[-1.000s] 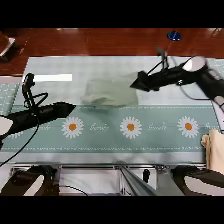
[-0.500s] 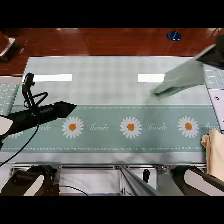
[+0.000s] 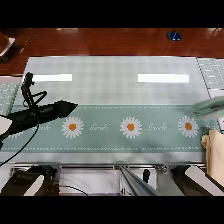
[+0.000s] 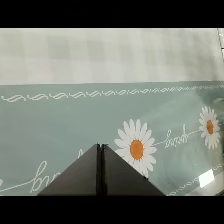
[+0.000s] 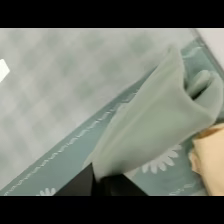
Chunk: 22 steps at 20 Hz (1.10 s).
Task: Fold the shirts.
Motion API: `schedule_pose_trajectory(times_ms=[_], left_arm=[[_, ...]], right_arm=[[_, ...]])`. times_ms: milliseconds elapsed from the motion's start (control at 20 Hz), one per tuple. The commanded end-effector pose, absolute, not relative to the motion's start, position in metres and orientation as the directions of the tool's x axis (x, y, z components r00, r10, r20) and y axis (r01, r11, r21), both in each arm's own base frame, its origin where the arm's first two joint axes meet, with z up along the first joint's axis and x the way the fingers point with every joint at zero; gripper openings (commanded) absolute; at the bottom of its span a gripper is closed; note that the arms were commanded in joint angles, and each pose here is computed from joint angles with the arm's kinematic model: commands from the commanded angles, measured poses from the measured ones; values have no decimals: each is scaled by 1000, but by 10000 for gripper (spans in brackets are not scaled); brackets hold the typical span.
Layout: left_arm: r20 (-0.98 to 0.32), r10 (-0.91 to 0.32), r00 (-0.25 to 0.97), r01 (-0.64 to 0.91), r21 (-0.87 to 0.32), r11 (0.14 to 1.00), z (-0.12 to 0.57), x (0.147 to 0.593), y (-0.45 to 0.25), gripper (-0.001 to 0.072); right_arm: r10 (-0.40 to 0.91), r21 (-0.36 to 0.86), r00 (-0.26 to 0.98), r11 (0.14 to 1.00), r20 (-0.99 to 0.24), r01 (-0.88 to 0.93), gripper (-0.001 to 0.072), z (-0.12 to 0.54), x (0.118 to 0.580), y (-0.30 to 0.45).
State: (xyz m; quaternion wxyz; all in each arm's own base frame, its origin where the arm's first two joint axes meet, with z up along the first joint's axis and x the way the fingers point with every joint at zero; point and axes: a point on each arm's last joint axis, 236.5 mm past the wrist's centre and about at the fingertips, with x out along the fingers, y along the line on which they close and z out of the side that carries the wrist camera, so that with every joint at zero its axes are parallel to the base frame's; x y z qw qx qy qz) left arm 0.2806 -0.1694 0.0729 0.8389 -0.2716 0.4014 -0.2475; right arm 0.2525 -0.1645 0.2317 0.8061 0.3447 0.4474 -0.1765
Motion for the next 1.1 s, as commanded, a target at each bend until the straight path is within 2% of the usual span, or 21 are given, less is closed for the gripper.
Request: schedule_pose_trajectory(times_ms=[0,100,250,350,550,600,650,750,850,950,1000,1050], left_arm=[[-538,-635,555,200,-654,729,73,281,-170,19],[-538,-635,555,199,-655,729,73,281,-170,18],[-535,-631,561,198,-654,730,74,282,-169,19],[-532,-627,568,198,-652,732,74,284,-168,19],[-524,-617,587,203,-643,739,76,288,-166,19],[-520,-613,595,201,-642,740,77,290,-165,18],[-517,-609,602,200,-641,741,78,292,-164,19],[-508,-598,619,198,-636,746,80,296,-161,19],[-515,-555,653,242,-552,798,78,304,-151,19],[-495,-482,723,216,-500,838,83,321,-131,19],[-465,-440,768,187,-495,848,92,332,-118,19],[-436,-403,805,163,-490,856,102,341,-105,19]], right_arm=[[-126,283,434,592,-892,755,21,229,192,-200],[-216,214,371,521,-903,826,21,232,164,-214],[-351,57,202,383,-915,922,21,232,112,-223],[-350,-7,116,333,-930,943,21,215,88,-214],[-241,-156,-96,245,-966,957,36,149,38,-189],[-218,-205,-163,186,-962,961,214,137,23,-186],[-192,-238,-203,179,-960,955,416,126,15,-182],[-186,-254,-220,180,-957,950,415,120,13,-184],[-215,-248,-207,185,-954,951,414,121,18,-195],[-229,-219,-172,198,-958,956,413,125,31,-207],[-240,-172,-119,216,-964,961,398,130,46,-216],[-249,-100,-37,244,-968,965,334,136,68,-224]])
